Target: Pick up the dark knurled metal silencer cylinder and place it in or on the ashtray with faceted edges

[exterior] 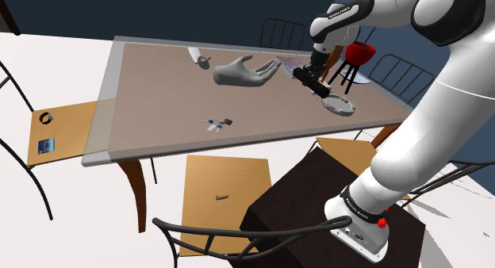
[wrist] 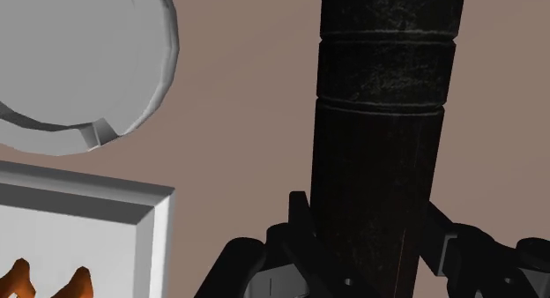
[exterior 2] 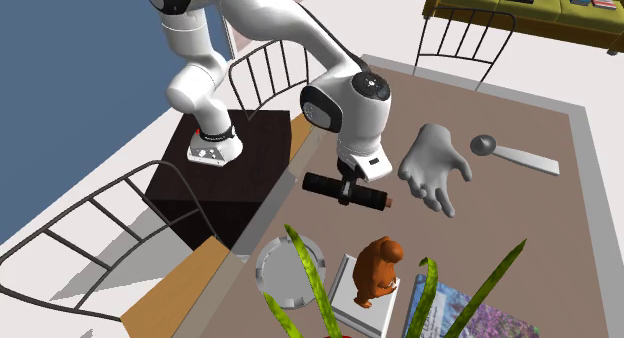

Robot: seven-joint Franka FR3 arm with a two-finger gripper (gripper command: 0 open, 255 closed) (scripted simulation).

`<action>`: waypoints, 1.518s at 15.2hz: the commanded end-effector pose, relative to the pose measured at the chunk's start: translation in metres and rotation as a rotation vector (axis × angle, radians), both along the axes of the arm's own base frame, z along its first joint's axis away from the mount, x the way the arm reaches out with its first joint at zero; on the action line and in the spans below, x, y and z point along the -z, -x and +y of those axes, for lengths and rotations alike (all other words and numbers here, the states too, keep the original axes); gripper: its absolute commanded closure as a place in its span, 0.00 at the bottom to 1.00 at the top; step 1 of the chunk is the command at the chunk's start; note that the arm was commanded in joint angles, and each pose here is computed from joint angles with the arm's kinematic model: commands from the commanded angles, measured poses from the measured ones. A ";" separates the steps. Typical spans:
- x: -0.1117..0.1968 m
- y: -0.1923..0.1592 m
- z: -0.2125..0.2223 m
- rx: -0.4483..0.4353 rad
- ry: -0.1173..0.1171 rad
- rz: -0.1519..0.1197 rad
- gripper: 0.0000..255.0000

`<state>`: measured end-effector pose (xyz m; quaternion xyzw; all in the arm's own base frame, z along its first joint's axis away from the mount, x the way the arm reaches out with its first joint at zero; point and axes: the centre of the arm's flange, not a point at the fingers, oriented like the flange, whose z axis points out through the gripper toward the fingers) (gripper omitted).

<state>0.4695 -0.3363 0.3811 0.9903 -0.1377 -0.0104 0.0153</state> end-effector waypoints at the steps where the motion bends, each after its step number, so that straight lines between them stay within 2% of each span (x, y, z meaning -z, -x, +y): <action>1: -0.003 0.016 -0.019 -0.001 0.000 0.000 1.00; 16: 0.000 0.145 -0.175 -0.001 0.000 0.000 1.00; 23: 0.037 0.145 -0.175 -0.001 0.000 0.000 1.00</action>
